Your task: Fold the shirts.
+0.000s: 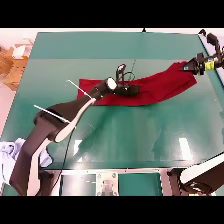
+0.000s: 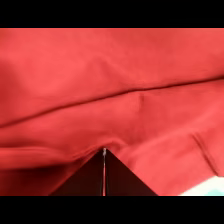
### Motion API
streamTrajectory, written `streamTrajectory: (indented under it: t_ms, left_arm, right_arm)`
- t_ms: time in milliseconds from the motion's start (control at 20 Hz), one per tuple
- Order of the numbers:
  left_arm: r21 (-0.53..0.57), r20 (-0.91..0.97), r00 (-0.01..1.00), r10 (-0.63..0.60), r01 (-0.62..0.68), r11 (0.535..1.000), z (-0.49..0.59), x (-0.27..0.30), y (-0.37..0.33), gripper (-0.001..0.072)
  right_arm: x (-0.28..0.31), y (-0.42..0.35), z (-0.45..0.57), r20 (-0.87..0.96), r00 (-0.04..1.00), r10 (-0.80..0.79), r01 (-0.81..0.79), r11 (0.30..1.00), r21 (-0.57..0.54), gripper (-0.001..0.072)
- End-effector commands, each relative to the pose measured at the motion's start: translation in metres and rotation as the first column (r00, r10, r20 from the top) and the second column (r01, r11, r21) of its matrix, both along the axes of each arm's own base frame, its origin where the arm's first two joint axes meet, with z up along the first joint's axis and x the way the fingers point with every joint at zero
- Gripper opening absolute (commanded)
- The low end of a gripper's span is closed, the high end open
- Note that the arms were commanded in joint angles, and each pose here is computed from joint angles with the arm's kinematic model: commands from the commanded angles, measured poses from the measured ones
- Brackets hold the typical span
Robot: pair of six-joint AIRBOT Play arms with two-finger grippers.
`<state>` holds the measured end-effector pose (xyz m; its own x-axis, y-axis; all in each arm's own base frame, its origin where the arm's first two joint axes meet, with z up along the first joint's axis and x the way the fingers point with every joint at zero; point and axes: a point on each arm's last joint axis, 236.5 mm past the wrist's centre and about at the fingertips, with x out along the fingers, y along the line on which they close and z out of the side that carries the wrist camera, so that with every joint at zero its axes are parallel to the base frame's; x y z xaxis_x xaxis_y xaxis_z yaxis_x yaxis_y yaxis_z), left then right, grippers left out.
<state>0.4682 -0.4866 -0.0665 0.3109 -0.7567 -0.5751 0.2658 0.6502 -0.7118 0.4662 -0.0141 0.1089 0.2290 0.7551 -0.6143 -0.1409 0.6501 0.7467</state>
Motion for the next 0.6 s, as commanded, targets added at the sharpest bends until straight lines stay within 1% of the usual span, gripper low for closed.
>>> streamTrajectory:
  t_ms: [0, 100, 300, 400, 550]
  left_arm:
    - [-0.065, -0.036, 0.996, 0.079, -0.082, 0.995, -0.014, 0.004, -0.015, 0.0023]
    - [-0.074, -0.044, 0.995, 0.091, -0.094, 0.993, -0.015, 0.005, -0.015, 0.0023]
    - [-0.075, -0.061, 0.996, 0.065, -0.069, 0.995, -0.009, 0.001, -0.014, 0.0024]
    - [-0.074, -0.064, 0.998, 0.005, -0.010, 0.997, 0.010, -0.002, -0.003, 0.0024]
    - [-0.063, -0.011, 0.988, -0.152, 0.151, 0.986, 0.066, -0.005, 0.039, 0.0024]
  right_arm:
    - [-0.007, 0.035, 0.042, 0.078, 0.995, 0.057, -0.061, 0.997, 0.057, 0.0015]
    - [-0.008, 0.046, 0.046, 0.086, 0.993, 0.077, -0.083, 0.994, 0.065, 0.0015]
    - [-0.008, 0.048, 0.045, 0.085, 0.993, 0.083, -0.088, 0.994, 0.063, 0.0015]
    - [-0.008, 0.048, 0.045, 0.085, 0.993, 0.083, -0.088, 0.994, 0.063, 0.0015]
    - [-0.008, 0.053, 0.045, 0.067, 0.995, 0.079, -0.084, 0.994, 0.070, 0.0015]
